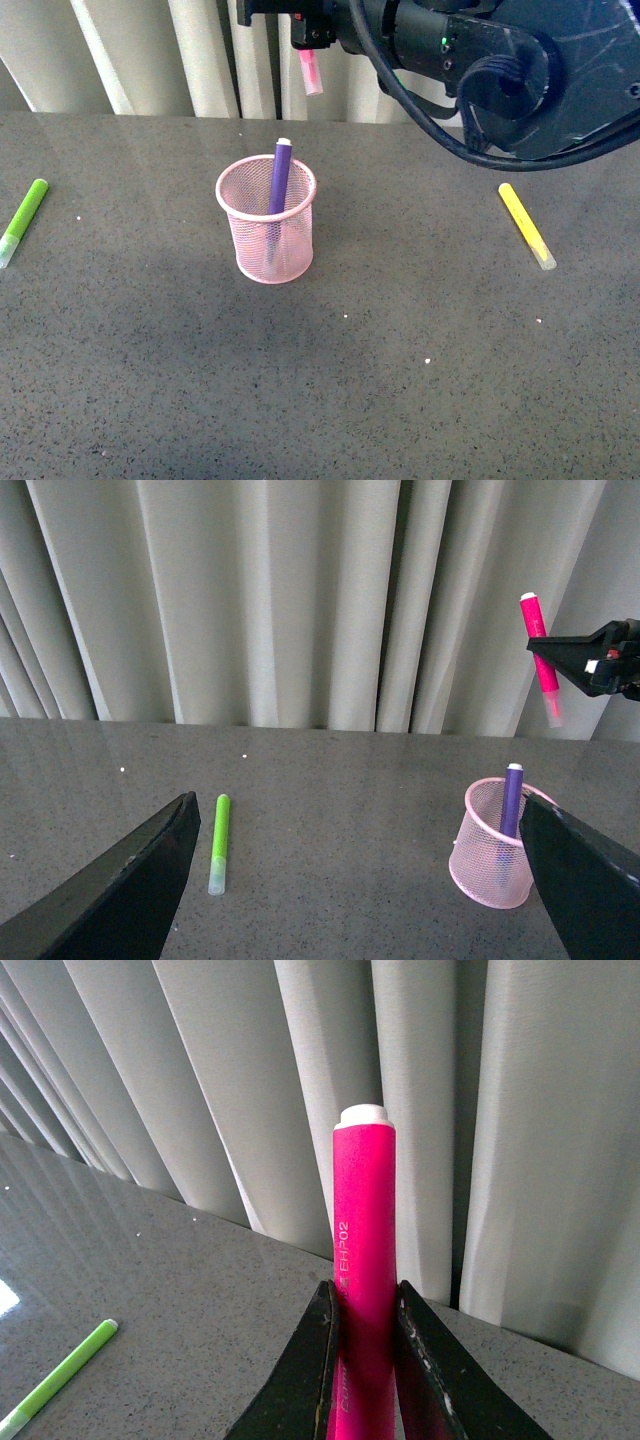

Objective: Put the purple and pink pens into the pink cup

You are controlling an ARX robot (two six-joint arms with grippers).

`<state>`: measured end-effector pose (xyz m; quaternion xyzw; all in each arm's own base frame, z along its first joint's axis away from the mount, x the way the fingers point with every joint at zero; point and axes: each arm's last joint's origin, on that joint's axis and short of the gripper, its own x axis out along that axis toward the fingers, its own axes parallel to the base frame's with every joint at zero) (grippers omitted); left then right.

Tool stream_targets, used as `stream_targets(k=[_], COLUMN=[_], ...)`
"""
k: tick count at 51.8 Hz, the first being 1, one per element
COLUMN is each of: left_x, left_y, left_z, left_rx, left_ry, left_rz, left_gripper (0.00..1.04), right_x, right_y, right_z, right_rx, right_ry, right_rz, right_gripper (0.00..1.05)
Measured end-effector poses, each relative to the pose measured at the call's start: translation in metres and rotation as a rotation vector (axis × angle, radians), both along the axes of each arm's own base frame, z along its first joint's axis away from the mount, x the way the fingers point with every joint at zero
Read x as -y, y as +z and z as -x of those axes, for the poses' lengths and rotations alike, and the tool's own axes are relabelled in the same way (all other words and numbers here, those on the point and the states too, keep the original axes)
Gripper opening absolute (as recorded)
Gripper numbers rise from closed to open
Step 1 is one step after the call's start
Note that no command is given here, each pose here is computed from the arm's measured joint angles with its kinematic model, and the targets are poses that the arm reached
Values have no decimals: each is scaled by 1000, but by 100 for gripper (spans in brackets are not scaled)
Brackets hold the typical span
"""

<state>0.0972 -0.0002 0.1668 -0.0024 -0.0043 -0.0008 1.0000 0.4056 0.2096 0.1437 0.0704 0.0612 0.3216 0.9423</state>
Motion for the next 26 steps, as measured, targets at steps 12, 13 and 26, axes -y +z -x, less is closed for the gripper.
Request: stream_targets(k=[12,13,26], left_x=[0,0,0], left_y=[0,0,0], left_z=[0,0,0], left_rx=[0,0,0], left_ry=[0,0,0], left_rz=[0,0,0], left_gripper=[98,98,98], right_x=[4,4,5], right_y=[-9,-9,-3], right_z=[19,21,35], right_rx=[-45,-45,-51], right_ry=[49,52,87], right_rz=[11,8,-4], right_gripper=[11,11,11])
